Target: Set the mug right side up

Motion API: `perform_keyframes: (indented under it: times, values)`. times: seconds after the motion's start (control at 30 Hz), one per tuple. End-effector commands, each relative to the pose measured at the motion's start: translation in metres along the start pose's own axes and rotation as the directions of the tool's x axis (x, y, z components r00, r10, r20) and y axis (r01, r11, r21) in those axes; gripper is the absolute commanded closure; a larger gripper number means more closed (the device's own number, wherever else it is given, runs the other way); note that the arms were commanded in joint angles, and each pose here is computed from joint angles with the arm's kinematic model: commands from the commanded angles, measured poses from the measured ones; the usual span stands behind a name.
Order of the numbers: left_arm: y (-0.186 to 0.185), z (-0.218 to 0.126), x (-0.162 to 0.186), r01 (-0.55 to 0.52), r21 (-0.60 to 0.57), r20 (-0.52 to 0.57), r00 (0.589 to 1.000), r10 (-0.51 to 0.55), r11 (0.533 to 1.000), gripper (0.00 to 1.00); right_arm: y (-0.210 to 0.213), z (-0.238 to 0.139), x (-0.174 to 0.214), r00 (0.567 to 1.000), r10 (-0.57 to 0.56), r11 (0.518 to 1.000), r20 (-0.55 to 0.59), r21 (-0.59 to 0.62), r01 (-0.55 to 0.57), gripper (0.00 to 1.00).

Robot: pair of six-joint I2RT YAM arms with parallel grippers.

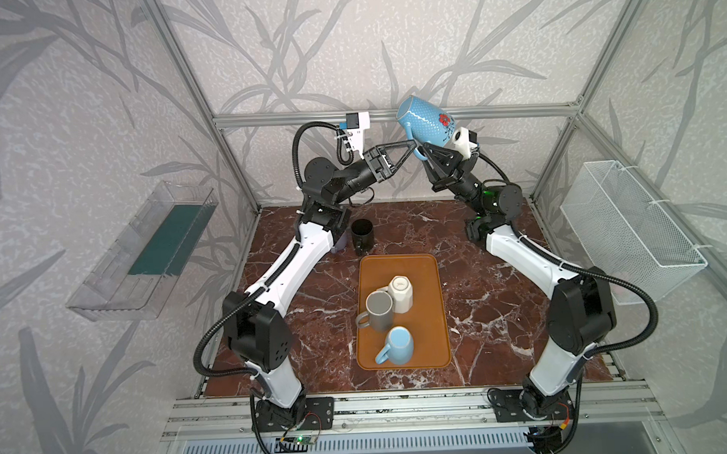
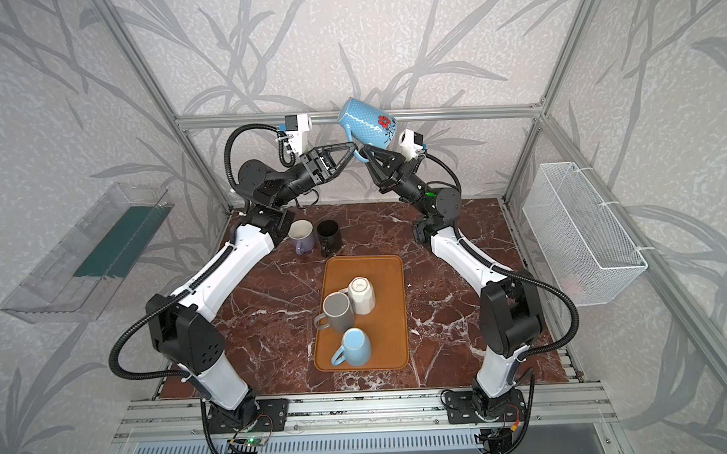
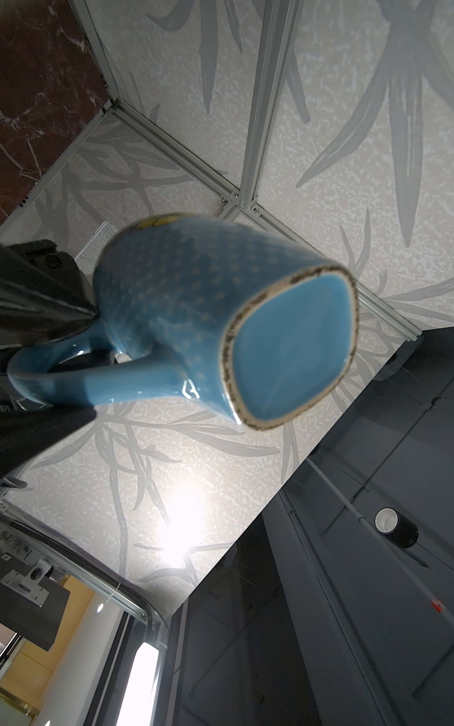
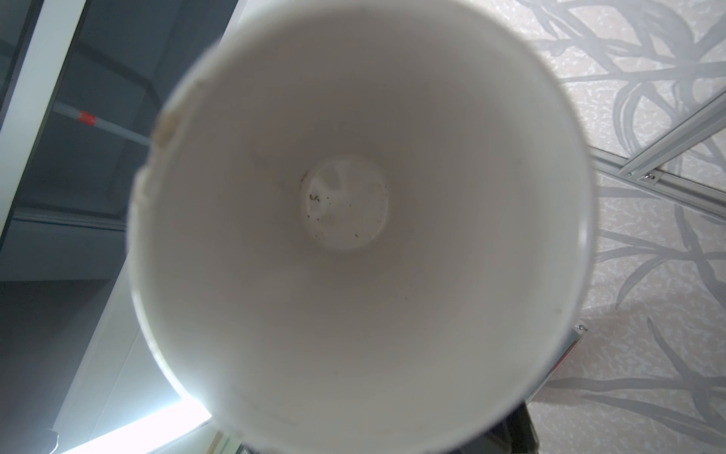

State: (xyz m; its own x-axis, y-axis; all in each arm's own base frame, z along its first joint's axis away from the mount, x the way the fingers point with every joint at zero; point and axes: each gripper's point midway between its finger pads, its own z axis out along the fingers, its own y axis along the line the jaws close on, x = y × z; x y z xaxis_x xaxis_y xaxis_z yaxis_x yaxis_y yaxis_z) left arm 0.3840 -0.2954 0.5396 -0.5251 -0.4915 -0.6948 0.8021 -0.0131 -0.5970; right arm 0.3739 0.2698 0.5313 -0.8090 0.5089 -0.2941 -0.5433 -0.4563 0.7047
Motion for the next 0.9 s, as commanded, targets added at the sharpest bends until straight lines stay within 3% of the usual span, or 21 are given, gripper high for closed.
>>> perform_keyframes:
  times: [0.0,0.2,0.53,0.87]
  values:
    - [0.010,-0.007,0.003,-0.001,-0.063,-0.003,1.000,0.001,0.998,0.61,0.077,0.003,0.019,0.989,-0.147,0.976,-0.026,-0.169,0.140,1.00]
    - [0.023,-0.019,0.009,0.001,-0.147,-0.007,1.000,-0.002,0.989,0.60,0.071,-0.004,0.024,0.988,-0.150,0.979,-0.029,-0.146,0.144,1.00]
    - [0.033,-0.022,0.020,0.036,-0.178,-0.040,0.998,-0.044,0.983,0.59,0.049,-0.025,0.038,0.990,-0.140,0.988,-0.035,-0.069,0.137,1.00]
    - [0.055,-0.038,0.058,0.074,-0.260,-0.116,0.987,-0.107,0.963,0.59,0.028,-0.046,0.054,0.988,-0.142,0.989,-0.057,0.028,0.144,1.00]
